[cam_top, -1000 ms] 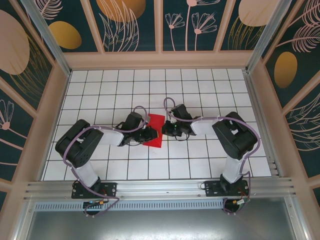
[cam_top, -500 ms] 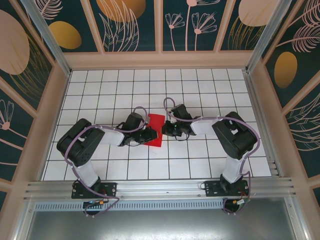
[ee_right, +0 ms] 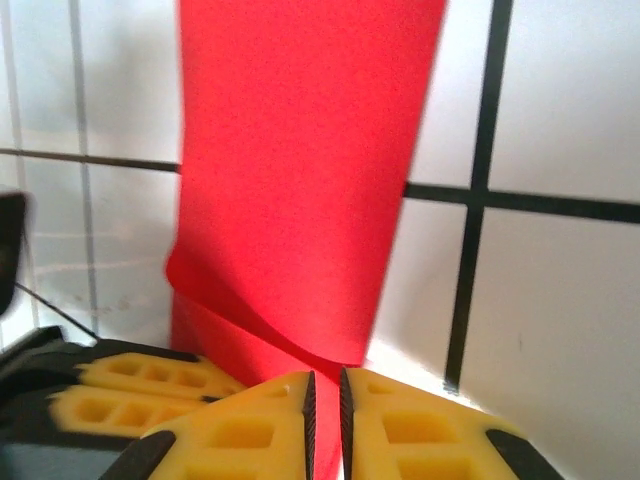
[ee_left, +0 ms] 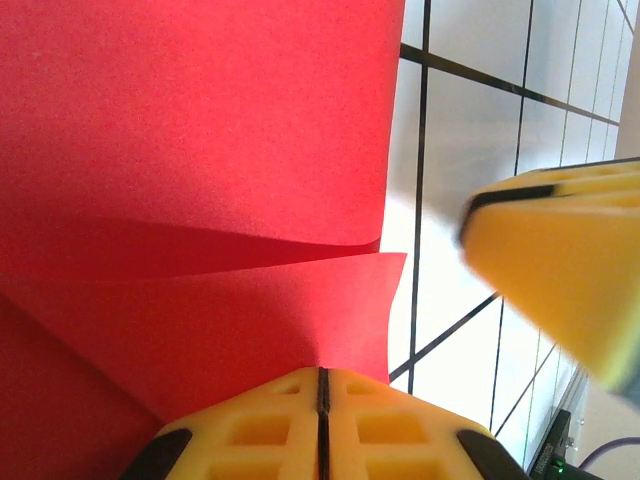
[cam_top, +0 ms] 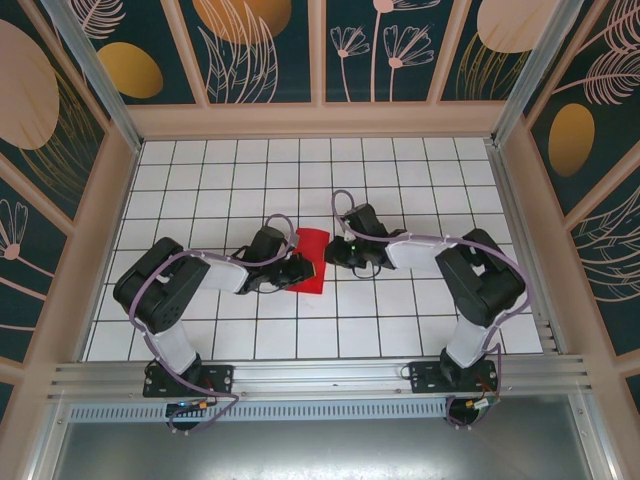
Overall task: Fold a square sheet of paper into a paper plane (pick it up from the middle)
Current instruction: Fold the triangle a second time at the center of the table.
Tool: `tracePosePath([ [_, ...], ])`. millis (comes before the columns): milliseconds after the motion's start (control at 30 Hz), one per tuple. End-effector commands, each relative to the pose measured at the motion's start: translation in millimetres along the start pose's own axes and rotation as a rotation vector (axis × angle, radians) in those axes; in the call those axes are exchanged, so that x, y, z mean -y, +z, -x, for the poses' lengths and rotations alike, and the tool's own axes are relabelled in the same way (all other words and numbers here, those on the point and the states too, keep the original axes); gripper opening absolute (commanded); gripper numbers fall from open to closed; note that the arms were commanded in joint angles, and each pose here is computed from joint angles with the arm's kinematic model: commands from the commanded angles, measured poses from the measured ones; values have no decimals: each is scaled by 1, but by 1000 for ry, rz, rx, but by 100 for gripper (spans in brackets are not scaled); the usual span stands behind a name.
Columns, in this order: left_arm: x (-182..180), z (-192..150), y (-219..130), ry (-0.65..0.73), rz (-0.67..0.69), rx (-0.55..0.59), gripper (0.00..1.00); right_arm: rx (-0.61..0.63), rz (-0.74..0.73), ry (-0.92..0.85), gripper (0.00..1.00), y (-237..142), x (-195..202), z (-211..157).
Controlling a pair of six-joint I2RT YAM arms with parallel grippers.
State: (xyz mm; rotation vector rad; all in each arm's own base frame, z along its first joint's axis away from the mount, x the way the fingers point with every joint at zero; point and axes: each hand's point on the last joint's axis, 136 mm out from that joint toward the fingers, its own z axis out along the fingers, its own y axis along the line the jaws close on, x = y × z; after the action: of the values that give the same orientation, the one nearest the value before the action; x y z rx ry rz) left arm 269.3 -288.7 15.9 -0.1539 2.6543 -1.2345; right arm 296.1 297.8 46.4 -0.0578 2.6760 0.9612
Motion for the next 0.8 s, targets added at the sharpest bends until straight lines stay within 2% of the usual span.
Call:
tracePosePath([
  [0,-32,-15,0,-56,101,-19,11,46,-2,-4,17,-14,-4,4],
  [300,-35,-14,0,-60,120,-8,9,-27,77,-2,2,-14,-28,-33],
  [500,-36,-14,-1,-64,125,-3,7,-76,94,11,0,-12,-34,-57],
  [767,-33,-14,-2,-57,109,1,7,-116,102,12,0,-4,-36,-72],
])
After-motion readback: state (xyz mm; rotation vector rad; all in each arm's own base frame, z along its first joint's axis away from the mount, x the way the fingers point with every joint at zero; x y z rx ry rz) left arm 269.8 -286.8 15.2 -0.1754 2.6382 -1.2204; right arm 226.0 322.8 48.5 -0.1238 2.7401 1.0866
